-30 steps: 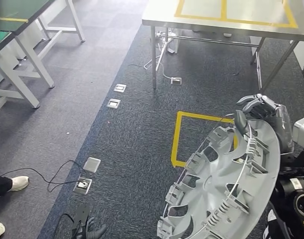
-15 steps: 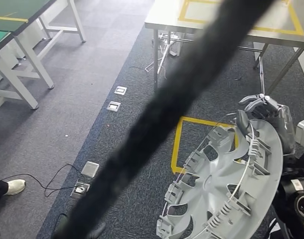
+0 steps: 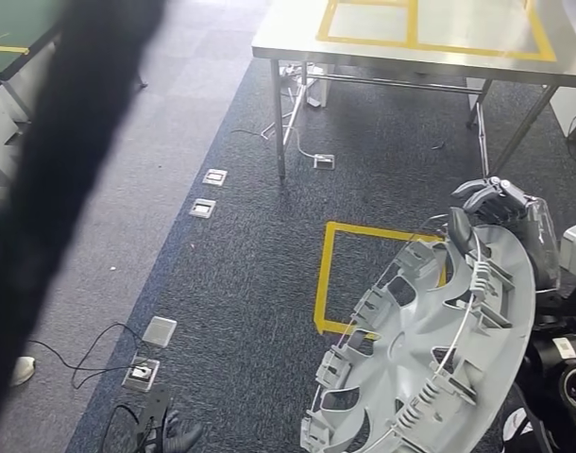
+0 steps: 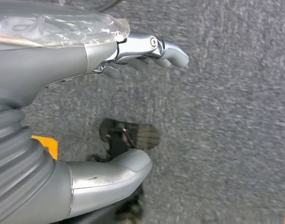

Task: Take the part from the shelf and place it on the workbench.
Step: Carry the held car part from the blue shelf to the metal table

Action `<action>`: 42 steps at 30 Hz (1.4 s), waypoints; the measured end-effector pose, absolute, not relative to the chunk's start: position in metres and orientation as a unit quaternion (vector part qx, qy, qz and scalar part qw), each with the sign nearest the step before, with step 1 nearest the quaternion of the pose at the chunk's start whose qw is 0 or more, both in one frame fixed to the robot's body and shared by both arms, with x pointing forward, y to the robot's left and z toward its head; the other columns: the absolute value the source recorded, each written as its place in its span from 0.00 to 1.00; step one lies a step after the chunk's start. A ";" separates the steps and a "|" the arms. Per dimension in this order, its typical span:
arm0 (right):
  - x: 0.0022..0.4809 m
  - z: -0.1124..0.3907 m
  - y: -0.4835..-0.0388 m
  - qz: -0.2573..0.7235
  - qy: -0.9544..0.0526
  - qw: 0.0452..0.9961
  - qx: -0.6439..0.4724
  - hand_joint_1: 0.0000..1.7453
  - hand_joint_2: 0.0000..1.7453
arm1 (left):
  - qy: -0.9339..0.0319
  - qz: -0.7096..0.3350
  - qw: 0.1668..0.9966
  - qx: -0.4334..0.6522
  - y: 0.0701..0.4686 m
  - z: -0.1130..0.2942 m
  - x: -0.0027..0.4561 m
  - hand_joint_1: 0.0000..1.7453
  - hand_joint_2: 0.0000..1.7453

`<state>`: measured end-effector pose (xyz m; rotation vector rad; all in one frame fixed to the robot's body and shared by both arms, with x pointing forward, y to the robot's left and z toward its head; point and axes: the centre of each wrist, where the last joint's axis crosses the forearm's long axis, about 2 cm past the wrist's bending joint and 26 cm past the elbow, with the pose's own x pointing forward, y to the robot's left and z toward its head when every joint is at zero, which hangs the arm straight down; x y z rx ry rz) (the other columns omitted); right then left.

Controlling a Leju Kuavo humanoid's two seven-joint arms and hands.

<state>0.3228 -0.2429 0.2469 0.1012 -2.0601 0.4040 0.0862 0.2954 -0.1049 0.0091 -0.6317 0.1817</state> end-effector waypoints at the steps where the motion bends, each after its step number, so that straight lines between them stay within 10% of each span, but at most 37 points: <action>1: 0.323 0.247 -0.243 0.167 -0.851 0.497 0.042 1.00 1.00 | -0.311 0.089 0.946 0.005 0.296 -0.105 0.087 0.00 1.00; 42: 0.323 0.249 -0.239 0.175 -0.859 0.479 0.040 1.00 1.00 | -0.311 0.090 0.946 0.004 0.295 -0.105 0.087 0.00 1.00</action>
